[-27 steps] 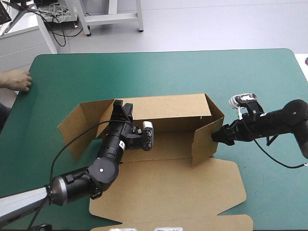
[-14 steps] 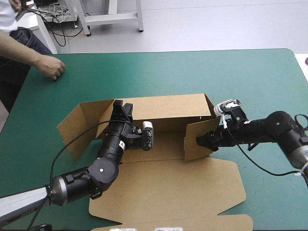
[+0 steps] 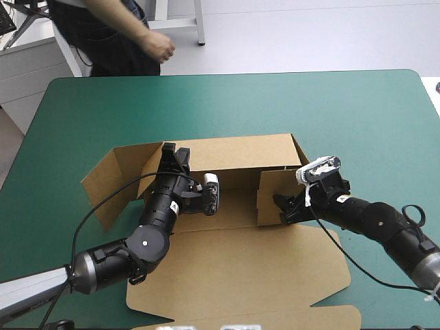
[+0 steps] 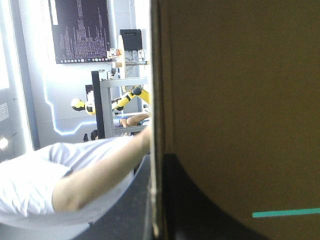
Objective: Fold the box
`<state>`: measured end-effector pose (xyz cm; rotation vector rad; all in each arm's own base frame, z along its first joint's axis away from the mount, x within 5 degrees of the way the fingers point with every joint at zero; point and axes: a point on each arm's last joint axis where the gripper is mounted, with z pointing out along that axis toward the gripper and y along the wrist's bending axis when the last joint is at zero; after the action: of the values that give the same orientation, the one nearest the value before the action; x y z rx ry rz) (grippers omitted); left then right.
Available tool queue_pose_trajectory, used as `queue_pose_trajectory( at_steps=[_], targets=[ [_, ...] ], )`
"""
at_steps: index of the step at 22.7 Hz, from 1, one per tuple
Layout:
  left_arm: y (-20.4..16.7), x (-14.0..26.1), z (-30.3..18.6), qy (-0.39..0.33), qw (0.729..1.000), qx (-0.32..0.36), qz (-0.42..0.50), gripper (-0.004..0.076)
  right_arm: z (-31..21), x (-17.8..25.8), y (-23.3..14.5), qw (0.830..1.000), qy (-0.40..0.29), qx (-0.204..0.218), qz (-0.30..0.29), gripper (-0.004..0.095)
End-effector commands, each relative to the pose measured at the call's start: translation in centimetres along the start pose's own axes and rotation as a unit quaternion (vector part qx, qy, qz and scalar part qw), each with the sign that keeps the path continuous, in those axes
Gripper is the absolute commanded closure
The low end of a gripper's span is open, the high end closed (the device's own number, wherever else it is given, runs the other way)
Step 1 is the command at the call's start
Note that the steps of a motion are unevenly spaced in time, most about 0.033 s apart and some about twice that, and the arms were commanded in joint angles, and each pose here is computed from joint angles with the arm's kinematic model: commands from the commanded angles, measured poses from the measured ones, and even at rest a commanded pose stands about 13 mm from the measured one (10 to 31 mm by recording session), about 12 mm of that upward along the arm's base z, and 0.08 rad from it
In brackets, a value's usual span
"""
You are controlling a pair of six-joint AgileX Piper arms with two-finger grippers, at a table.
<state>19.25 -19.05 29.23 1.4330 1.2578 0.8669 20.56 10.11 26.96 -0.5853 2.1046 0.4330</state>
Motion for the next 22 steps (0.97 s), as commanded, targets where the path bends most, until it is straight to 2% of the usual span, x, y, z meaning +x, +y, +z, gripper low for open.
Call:
queue_pose_trajectory(
  at_steps=[1, 4, 7, 8, 10, 11, 20, 22],
  targets=[
    [2.3, 0.0, -0.8, -0.004, 0.998, -0.06, 0.005, 0.0734, -0.1, -1.3, 0.4, 0.998, -0.059, 0.034, -0.01, 0.0284],
    [2.3, 0.0, -0.8, -0.004, 0.998, -0.06, 0.005, 0.0734, 0.4, -1.6, 0.9, 0.996, -0.076, 0.046, -0.018, 0.0399],
    [2.3, 0.0, -0.8, -0.004, 0.998, -0.06, 0.005, 0.0734, 0.9, -1.5, 1.0, 0.996, -0.072, 0.046, -0.007, 0.0563],
    [2.3, 0.0, -0.8, -0.004, 0.998, -0.059, 0.004, 0.0734, 1.1, -1.4, 0.9, 0.996, -0.068, 0.048, -0.006, 0.0694],
    [2.3, 0.0, -0.8, -0.004, 0.998, -0.059, 0.004, 0.0734, 1.2, -1.4, 0.8, 0.996, -0.071, 0.053, -0.01, 0.0858],
    [2.3, 0.0, -0.8, -0.004, 0.998, -0.059, 0.004, 0.0734, 1.2, -1.4, 0.7, 0.996, -0.073, 0.056, -0.011, 0.0909],
    [2.3, 0.0, -0.8, -0.003, 0.998, -0.057, 0.002, 0.0734, 1.2, -1.6, 0.6, 0.995, -0.081, 0.066, -0.011, 0.0928],
    [2.3, 0.0, -0.8, -0.003, 0.998, -0.057, 0.002, 0.0734, 1.2, -1.5, 0.6, 0.995, -0.077, 0.063, -0.02, 0.0891]
  ],
)
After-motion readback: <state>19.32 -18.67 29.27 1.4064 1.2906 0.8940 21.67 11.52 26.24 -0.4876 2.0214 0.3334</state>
